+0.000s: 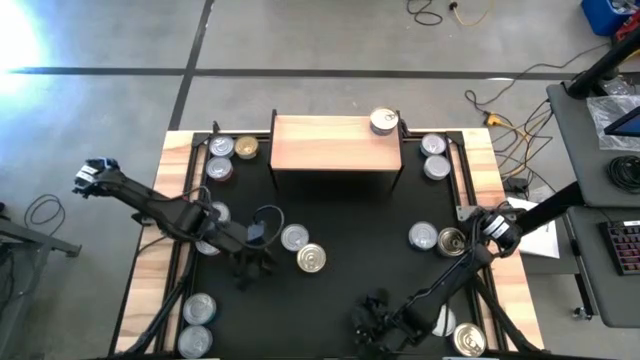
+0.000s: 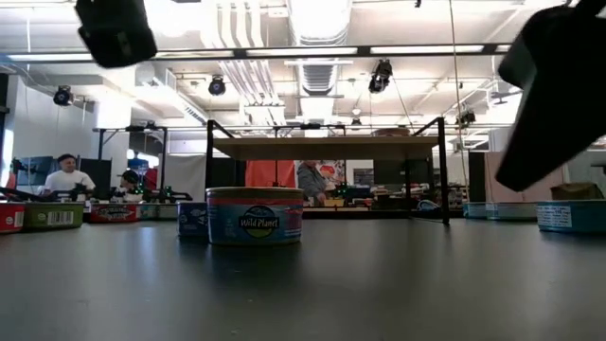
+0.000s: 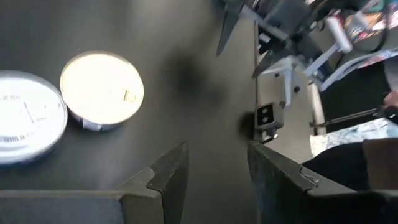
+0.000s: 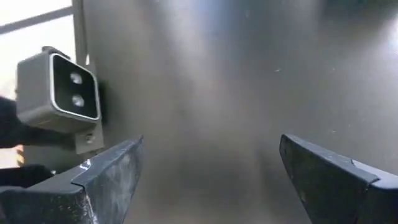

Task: Stack canned seafood by type on shelf
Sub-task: Stack the top blue and pink tuna can on top of the blue and pink tuna can

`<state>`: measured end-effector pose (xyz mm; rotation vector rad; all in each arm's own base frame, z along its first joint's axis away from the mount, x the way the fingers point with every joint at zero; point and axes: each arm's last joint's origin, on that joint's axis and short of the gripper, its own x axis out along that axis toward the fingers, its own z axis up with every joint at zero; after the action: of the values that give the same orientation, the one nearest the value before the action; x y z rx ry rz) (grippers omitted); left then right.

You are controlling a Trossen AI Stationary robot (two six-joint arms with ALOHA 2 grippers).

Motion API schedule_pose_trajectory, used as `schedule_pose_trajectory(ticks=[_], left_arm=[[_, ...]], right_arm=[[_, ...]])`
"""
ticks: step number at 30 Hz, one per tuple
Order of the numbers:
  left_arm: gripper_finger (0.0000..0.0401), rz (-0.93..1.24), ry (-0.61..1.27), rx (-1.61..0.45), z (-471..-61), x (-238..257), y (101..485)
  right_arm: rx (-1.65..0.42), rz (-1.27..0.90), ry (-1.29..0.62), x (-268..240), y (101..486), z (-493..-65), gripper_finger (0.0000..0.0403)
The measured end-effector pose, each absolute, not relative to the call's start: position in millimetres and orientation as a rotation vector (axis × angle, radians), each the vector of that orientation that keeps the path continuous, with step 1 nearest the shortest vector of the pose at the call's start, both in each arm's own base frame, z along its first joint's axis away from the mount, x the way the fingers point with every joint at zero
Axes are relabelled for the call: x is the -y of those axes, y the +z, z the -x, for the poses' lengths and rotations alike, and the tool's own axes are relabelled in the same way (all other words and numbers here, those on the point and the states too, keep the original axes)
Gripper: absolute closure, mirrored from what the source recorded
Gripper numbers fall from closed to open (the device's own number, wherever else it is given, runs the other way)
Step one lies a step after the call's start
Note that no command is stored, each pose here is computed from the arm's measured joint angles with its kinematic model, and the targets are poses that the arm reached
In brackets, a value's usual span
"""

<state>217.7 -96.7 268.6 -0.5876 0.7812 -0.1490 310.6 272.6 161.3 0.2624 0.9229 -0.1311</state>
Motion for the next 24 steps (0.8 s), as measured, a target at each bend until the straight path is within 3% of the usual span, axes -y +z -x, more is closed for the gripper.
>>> schedule_pose_trajectory(ticks=[10, 16, 24], left_arm=[[0.0252, 0.496, -0.091, -0.977, -239, 118, 219], [0.0252, 0.477, -0.118, -1.131, -246, 130, 189], [0.0252, 0.475, -0.144, -1.225, -233, 133, 161]], right_arm=[[-0.919, -0.089, -0.136, -223, 167, -342, 0.0037], [-1.003, -0.230, -0.070, -185, 177, -362, 0.0037], [-0.940, -0.256, -0.167, -152, 194, -373, 0.0037]])
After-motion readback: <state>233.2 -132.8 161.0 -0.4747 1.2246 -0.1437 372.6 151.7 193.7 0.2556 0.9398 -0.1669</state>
